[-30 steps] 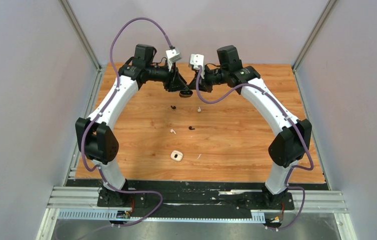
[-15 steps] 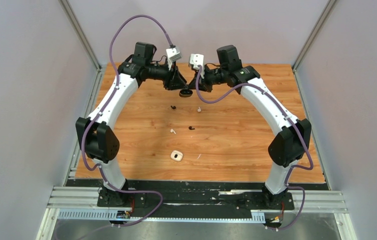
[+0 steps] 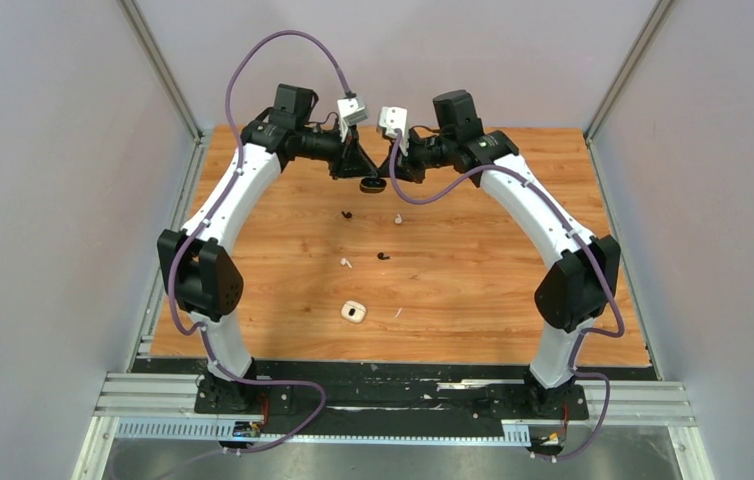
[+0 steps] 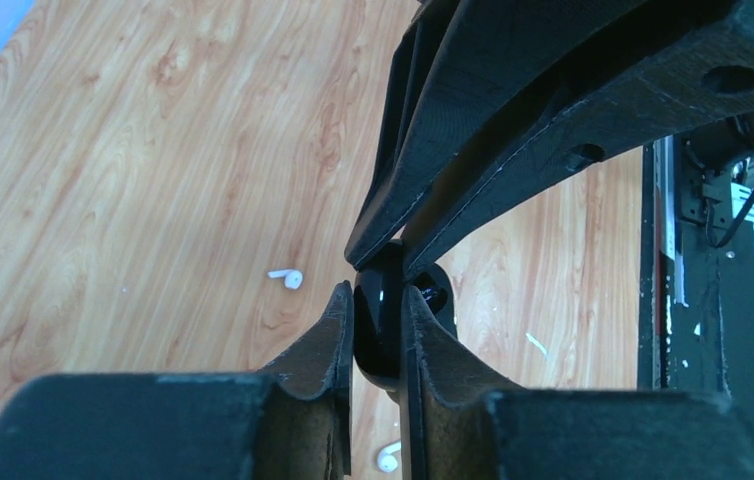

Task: Insert the wireless bluetooth earbuds into the charging case
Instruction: Open the charging case.

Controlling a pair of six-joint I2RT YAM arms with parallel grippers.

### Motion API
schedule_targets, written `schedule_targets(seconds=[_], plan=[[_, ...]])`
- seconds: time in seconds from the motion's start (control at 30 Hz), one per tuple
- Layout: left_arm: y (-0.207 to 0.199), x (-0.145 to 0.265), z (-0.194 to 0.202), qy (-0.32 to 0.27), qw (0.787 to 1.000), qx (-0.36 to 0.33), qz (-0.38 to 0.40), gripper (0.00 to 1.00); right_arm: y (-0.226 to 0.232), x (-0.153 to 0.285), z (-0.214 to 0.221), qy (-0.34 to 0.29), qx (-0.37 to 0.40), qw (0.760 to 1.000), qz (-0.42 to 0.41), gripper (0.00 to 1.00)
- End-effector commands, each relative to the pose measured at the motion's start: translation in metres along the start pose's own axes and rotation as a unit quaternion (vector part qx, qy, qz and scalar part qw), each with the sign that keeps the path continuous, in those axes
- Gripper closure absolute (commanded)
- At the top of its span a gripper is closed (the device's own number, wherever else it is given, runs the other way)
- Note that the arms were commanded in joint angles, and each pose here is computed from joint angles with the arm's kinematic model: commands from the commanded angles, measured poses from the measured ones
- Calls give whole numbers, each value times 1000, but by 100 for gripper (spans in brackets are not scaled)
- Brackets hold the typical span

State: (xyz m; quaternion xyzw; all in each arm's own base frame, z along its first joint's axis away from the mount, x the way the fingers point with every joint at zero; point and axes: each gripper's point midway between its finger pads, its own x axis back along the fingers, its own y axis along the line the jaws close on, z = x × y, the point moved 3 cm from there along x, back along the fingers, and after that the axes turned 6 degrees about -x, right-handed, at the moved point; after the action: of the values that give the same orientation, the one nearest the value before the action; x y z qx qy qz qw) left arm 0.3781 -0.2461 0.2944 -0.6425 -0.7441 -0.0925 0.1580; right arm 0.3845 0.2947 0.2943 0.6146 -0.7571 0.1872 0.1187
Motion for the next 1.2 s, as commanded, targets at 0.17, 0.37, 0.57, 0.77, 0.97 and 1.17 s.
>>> schedule_targets(seconds=[0.17,0.37,0.57,0.77,0.97,1.17], plan=[[1,2,-10,-12,1000,-15,-1,100,-6,6,-26,-30,13,999,10,59],[11,10,-13,-32,999,-18,-32,100,-23,56,-44,-72,-72,995,2,23],[15,21,-17,-55,996,-32,-63,100,-35,75,-5,-65,-183,981,4,18],[6,51,-33,-102,985,-74,-121,100,-13,50,56,-35,-157,986,-52,26],[8,88,-41,-110,972,-87,-190,100,-10,-5,99,35,-54,994,-87,48],[8,109,-41,-125,961,-51,-243,100,-3,-56,161,121,8,986,-115,48]])
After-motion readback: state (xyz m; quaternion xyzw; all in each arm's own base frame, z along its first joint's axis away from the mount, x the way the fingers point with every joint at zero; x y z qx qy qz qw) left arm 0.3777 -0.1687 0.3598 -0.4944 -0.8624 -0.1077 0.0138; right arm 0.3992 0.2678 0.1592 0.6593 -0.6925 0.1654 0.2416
